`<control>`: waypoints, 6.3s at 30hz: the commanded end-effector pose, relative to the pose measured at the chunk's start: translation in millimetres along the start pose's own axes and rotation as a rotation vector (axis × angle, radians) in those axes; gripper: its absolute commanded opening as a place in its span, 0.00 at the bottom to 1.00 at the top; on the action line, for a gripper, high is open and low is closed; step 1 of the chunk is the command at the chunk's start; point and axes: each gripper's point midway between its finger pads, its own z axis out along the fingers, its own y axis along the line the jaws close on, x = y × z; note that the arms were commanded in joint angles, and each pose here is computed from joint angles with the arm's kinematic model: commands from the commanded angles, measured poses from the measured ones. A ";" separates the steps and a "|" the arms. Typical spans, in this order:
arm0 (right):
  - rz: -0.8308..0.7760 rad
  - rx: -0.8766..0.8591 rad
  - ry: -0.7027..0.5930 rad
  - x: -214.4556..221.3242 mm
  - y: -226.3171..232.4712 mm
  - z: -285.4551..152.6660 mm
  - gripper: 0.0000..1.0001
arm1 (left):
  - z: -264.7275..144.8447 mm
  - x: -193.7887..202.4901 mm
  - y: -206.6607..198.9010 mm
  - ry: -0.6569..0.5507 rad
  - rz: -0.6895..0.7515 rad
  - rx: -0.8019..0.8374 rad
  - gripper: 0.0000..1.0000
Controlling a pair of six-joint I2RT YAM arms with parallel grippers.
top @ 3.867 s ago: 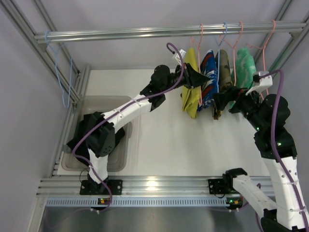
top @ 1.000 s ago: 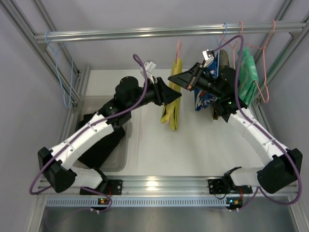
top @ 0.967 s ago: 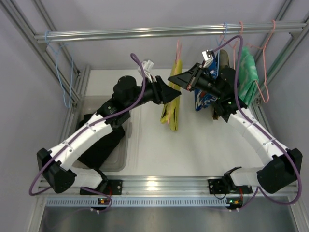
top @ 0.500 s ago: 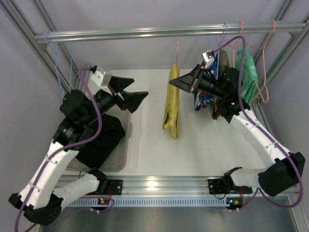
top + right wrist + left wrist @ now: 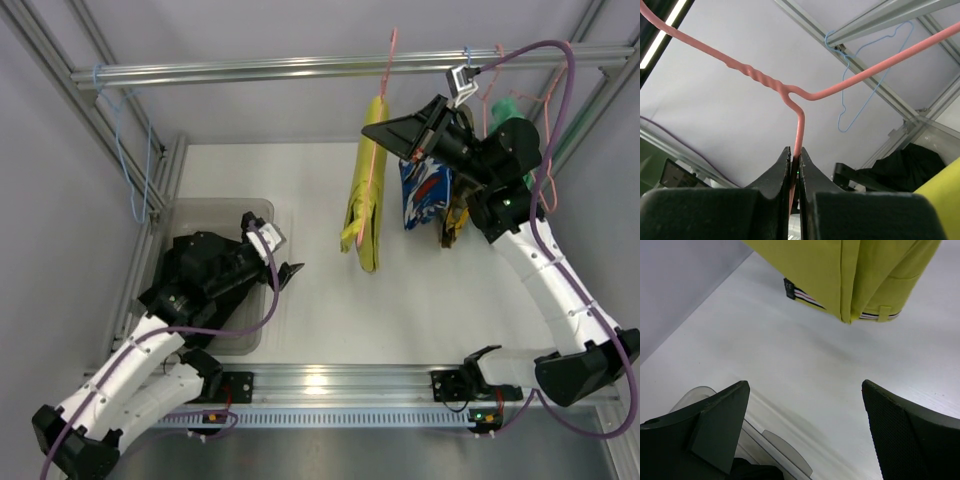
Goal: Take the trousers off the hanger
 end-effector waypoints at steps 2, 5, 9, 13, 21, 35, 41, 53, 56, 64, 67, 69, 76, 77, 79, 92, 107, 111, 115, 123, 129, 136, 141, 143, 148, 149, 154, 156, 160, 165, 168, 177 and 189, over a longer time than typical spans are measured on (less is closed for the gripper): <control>-0.223 -0.216 -0.133 -36.8 96.7 -15.4 0.00 | 18.9 -20.7 12.8 -0.154 0.138 -0.067 0.99; -0.239 -0.220 -0.143 -41.5 104.7 -15.5 0.00 | 31.2 -12.1 8.5 -0.152 0.135 -0.080 0.99; -0.252 -0.219 -0.159 -47.5 111.1 -15.2 0.00 | 45.6 -24.9 -8.7 -0.211 0.191 -0.076 0.99; -0.247 -0.206 -0.165 -49.6 108.4 -13.7 0.00 | 55.7 -36.6 -25.8 -0.254 0.168 -0.044 0.99; -0.247 -0.186 -0.155 -45.5 100.9 -14.4 0.00 | 69.9 -65.8 -28.3 -0.331 0.089 -0.068 0.99; -0.238 -0.176 -0.150 -44.0 93.3 -12.2 0.00 | 78.9 -98.2 -17.8 -0.399 -0.023 -0.111 0.99; -0.240 -0.172 -0.145 -42.9 91.7 -12.3 0.00 | 69.8 -83.9 -37.5 -0.370 0.006 -0.039 0.99; -0.225 -0.168 -0.139 -41.4 86.6 -10.1 0.00 | 90.3 -95.9 -41.0 -0.366 0.014 -0.155 0.99; -0.228 -0.162 -0.135 -38.5 84.8 -12.7 0.00 | 89.7 -98.0 -30.4 -0.357 0.026 -0.209 0.99; -0.213 -0.162 -0.122 -33.1 81.1 -14.8 0.00 | 74.2 -105.5 -17.3 -0.360 0.042 -0.256 0.99; -0.210 -0.161 -0.121 -32.5 79.4 -14.5 0.00 | 75.5 -114.9 -12.8 -0.389 0.050 -0.267 0.99; -0.204 -0.157 -0.122 -32.6 77.6 -14.4 0.00 | 79.5 -122.8 -14.0 -0.407 0.049 -0.256 0.99; -0.208 -0.166 -0.118 -30.9 81.6 -16.4 0.00 | 88.4 -132.1 -17.0 -0.461 0.070 -0.240 0.98; -0.210 -0.168 -0.114 -29.7 82.8 -17.6 0.00 | 88.5 -132.4 -14.2 -0.464 0.064 -0.246 0.97; -0.203 -0.159 -0.106 -26.9 77.3 -17.6 0.00 | 87.0 -136.9 -11.2 -0.473 0.064 -0.251 0.92; -0.186 -0.104 -0.069 -8.2 48.8 -23.1 0.00 | 70.2 -169.6 5.3 -0.510 0.124 -0.270 0.00; -0.117 0.017 0.033 41.3 -32.1 -33.1 0.00 | 23.5 -262.2 23.3 -0.602 0.037 -0.272 0.00; -0.114 0.029 0.045 47.3 -40.9 -35.1 0.00 | 10.9 -280.6 27.5 -0.632 0.033 -0.279 0.00; -0.115 0.045 0.057 52.9 -47.8 -37.3 0.00 | -2.6 -303.0 34.8 -0.672 0.052 -0.305 0.00; -0.119 0.082 0.084 65.8 -64.0 -44.7 0.00 | -31.3 -346.6 51.9 -0.758 0.143 -0.391 0.00; -0.113 0.117 0.110 78.3 -80.1 -51.3 0.00 | -61.3 -385.4 63.5 -0.843 0.227 -0.462 0.00; -0.118 0.142 0.126 85.9 -89.4 -56.1 0.00 | -108.7 -424.2 80.6 -0.926 0.327 -0.590 0.00; -0.126 0.152 0.131 87.0 -91.6 -57.3 0.00 | -150.1 -446.5 92.1 -0.976 0.397 -0.696 0.00; -0.132 0.161 0.136 88.0 -93.9 -58.1 0.00 | -162.7 -453.3 95.2 -0.993 0.410 -0.726 0.00; -0.144 0.172 0.143 90.1 -95.5 -60.6 0.00 | -202.3 -468.8 103.6 -1.025 0.466 -0.820 0.00; -0.143 0.176 0.146 90.8 -96.1 -61.2 0.00 | -207.8 -469.6 104.8 -1.025 0.475 -0.835 0.00; -0.165 0.186 0.151 90.6 -94.4 -63.9 0.00 | -237.5 -464.5 117.8 -0.976 0.544 -0.938 0.00; -0.172 0.190 0.154 89.7 -93.5 -63.9 0.00 | -246.1 -456.2 123.8 -0.921 0.573 -0.974 0.00; -0.184 0.192 0.151 87.4 -92.1 -63.2 0.00 | -254.1 -426.8 137.3 -0.757 0.609 -1.043 0.00; -0.186 0.196 0.153 85.8 -94.6 -60.6 0.00 | -265.0 -380.1 149.2 -0.515 0.645 -1.107 0.00; -0.190 0.192 0.158 85.3 -94.2 -57.6 0.00 | -269.6 -346.6 154.6 -0.356 0.634 -1.111 0.00; -0.186 0.181 0.185 89.4 -96.3 -45.7 0.00 | -310.8 -262.1 171.3 0.089 0.541 -1.246 0.00; -0.175 0.192 0.204 93.3 -106.1 -38.3 0.00 | -314.5 -173.8 159.2 0.480 0.545 -1.154 0.00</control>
